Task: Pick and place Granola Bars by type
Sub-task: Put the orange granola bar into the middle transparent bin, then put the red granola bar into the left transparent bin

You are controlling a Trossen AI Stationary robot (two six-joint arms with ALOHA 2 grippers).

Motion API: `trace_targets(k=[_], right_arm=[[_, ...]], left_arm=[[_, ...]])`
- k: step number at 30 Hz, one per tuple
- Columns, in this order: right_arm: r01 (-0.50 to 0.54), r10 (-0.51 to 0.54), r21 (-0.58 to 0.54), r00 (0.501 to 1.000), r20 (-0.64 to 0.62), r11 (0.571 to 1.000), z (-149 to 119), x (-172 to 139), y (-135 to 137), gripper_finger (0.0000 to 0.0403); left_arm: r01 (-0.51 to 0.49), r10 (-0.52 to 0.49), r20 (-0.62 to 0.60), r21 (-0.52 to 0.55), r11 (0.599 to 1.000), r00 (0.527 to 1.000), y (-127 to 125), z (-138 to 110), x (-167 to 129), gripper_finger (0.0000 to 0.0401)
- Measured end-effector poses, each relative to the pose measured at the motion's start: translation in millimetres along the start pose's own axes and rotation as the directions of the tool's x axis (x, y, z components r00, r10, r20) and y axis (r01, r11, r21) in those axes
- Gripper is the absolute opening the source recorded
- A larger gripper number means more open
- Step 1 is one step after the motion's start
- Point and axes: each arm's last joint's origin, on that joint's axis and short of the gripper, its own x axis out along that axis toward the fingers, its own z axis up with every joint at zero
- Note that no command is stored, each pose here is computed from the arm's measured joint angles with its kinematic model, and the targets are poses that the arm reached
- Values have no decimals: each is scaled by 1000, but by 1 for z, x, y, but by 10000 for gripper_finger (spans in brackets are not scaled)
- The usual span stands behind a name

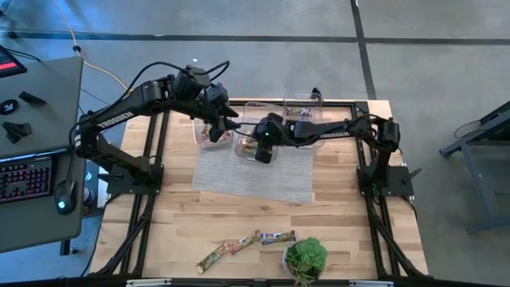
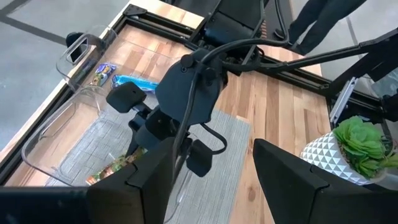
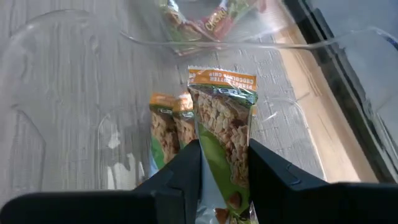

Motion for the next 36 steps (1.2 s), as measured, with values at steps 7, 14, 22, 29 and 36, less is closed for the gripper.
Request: trace_targets(k=[7, 14, 22, 29, 36], right_arm=[[16, -16, -22, 1000, -5, 1000, -1, 1, -4, 100], [-32, 34, -62, 999, 21, 998, 2, 1, -2, 161], [-285, 294, -94, 951, 96, 954, 11, -13, 12, 201], [-566, 615, -283, 779, 123, 774, 21, -67, 82, 193], [-424, 520, -415, 841, 151, 805, 7, -107, 160, 189]], left_arm=[[0, 0, 0, 0, 1000, 1000, 0, 0, 0, 209], [0, 0, 0, 0, 1000, 1000, 0, 0, 0, 209], [0, 0, 0, 0, 1000, 1000, 0, 0, 0, 209], [0, 0, 0, 0, 1000, 1000, 0, 0, 0, 209], [0, 0, 0, 0, 1000, 1000, 0, 0, 0, 209]])
